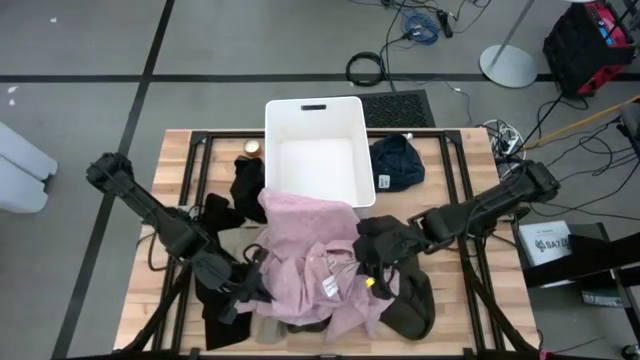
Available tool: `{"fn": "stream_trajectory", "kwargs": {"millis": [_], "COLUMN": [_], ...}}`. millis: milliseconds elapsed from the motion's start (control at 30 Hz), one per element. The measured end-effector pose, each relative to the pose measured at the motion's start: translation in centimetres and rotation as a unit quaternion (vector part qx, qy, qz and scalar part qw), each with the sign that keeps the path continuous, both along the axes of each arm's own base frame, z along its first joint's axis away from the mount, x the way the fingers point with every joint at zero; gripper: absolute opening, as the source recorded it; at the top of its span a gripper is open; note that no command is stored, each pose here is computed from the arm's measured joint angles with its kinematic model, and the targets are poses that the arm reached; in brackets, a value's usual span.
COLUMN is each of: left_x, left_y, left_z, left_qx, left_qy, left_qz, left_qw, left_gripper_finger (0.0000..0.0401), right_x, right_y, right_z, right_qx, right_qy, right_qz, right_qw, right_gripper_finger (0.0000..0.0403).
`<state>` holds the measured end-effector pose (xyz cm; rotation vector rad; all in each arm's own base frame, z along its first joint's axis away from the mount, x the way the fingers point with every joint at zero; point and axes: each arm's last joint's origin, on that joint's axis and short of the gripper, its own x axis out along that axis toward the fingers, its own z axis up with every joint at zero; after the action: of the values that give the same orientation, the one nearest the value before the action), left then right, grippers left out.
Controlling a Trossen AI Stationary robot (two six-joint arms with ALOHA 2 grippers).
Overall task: Fold laundry
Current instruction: Put the pink polo into the white laundry bin
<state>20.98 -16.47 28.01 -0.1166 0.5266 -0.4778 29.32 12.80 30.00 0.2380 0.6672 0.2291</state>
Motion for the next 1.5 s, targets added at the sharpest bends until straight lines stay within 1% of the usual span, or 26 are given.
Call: {"fn": "stream_trajectory", "kwargs": {"millis": [100, 133, 200, 267, 333, 433, 533, 600, 667, 767, 867, 967, 1067, 1200, 1300, 1367, 1500], "left_x": [0.0, 0.0, 0.3, 0.5, 0.7, 1.0, 1.5, 2.0, 2.5, 3.4, 4.4, 5.6, 6.6, 7.0, 7.0, 7.1, 7.2], "left_y": [-0.1, -0.1, 0.0, 0.6, 1.4, 2.7, 4.1, 5.0, 5.5, 5.5, 5.5, 5.6, 5.8, 6.1, 6.3, 6.5, 6.7], "left_z": [-0.9, -0.7, 0.7, 2.4, 3.9, 4.7, 4.7, 4.0, 3.2, 2.6, 1.8, 1.0, 1.1, 1.3, 1.4, 1.3, 1.3], "left_qx": [-0.004, 0.001, 0.016, 0.043, 0.074, 0.116, 0.140, 0.158, 0.195, 0.254, 0.328, 0.374, 0.380, 0.378, 0.378, 0.373, 0.351], "left_qy": [0.029, 0.024, -0.015, -0.063, -0.094, -0.093, -0.064, -0.035, -0.014, -0.024, -0.039, -0.048, -0.074, -0.086, -0.085, -0.085, -0.084], "left_qz": [-0.003, -0.006, 0.006, 0.048, 0.102, 0.160, 0.179, 0.177, 0.149, 0.107, 0.075, 0.066, 0.081, 0.094, 0.097, 0.091, 0.063], "left_qw": [1.000, 1.000, 1.000, 0.996, 0.988, 0.976, 0.972, 0.971, 0.969, 0.961, 0.941, 0.924, 0.918, 0.917, 0.917, 0.919, 0.931], "left_gripper_finger": [0.0000, 0.0000, 0.0000, 0.0000, 0.0006, 0.0021, 0.0042, 0.0057, 0.0075, 0.0105, 0.0131, 0.0145, 0.0148, 0.0149, 0.0149, 0.0149, 0.0149], "right_x": [0.4, 0.6, 1.0, 1.4, 1.5, 1.6, 1.7, 1.7, 1.7, 1.7, 2.0, 2.4, 2.7, 3.3, 4.3, 5.0, 6.1], "right_y": [0.1, 0.2, 0.1, -0.1, -0.2, -0.3, -0.3, -0.3, -0.2, -0.3, -0.6, -0.9, -0.6, -0.4, -0.5, -0.7, -1.3], "right_z": [-2.1, -2.6, -3.0, -3.1, -3.1, -3.2, -3.2, -3.1, -3.1, -3.1, -3.1, -3.2, -3.5, -4.3, -5.1, -5.6, -6.6], "right_qx": [0.009, 0.003, -0.016, -0.039, -0.063, -0.086, -0.095, -0.098, -0.100, -0.100, -0.098, -0.105, -0.109, -0.114, -0.119, -0.124, -0.130], "right_qy": [-0.030, -0.039, -0.060, -0.078, -0.086, -0.091, -0.098, -0.103, -0.103, -0.105, -0.108, -0.115, -0.123, -0.120, -0.135, -0.148, -0.158], "right_qz": [-0.013, -0.021, -0.041, -0.061, -0.082, -0.089, -0.082, -0.079, -0.075, -0.077, -0.084, -0.079, -0.048, -0.045, -0.048, -0.047, -0.049], "right_qw": [0.999, 0.999, 0.997, 0.994, 0.991, 0.988, 0.987, 0.987, 0.987, 0.986, 0.986, 0.985, 0.985, 0.985, 0.982, 0.980, 0.978], "right_gripper_finger": [0.0000, 0.0000, 0.0000, 0.0000, 0.0000, 0.0000, 0.0000, 0.0000, 0.0000, 0.0000, 0.0000, 0.0000, 0.0000, 0.0000, 0.0000, 0.0000, 0.0000]}}
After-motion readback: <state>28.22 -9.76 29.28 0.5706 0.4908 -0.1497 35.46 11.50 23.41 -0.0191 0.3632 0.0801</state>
